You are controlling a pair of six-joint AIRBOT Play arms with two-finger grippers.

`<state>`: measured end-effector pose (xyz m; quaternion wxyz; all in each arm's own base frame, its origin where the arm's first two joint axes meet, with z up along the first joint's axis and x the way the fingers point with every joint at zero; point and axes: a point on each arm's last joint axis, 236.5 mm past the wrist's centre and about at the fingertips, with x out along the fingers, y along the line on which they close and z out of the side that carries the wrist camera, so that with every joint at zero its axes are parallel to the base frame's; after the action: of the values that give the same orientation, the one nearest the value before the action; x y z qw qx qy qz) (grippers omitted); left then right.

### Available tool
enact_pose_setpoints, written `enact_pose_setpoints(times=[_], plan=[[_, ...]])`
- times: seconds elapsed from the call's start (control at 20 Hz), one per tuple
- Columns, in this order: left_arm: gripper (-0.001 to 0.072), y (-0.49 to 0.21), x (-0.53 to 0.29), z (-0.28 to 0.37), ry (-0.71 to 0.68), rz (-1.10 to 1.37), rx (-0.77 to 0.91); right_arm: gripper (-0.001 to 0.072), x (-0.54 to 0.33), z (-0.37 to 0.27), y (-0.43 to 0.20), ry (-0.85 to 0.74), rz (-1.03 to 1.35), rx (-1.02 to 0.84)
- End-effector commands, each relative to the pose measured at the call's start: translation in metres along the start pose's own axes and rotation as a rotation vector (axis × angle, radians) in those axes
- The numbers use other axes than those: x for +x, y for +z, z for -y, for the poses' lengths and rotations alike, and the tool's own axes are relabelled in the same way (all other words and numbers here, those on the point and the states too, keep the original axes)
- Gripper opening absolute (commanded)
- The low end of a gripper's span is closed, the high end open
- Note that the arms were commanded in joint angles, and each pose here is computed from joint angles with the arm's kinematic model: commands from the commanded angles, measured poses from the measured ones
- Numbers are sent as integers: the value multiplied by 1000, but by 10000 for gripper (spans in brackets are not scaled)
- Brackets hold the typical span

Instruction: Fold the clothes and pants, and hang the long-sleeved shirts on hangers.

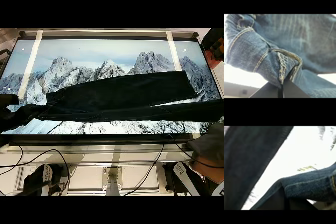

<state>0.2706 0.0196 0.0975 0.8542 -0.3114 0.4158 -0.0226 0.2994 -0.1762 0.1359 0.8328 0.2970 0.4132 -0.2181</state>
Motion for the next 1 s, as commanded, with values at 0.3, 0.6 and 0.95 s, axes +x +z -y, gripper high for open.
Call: enact_pose_setpoints(times=[0.3, 0.6, 0.95], plan=[[23, 54, 40, -18, -87, 96, -196, 13, 74, -66, 68, 114, 37, -7], [22, 65, 89, -6, -209, 64, -250, 13, 112, -77, 70, 110, 1, 29], [22, 66, 148, -5, -133, 82, -229, 12, 150, -88, 59, 93, -31, 58]])
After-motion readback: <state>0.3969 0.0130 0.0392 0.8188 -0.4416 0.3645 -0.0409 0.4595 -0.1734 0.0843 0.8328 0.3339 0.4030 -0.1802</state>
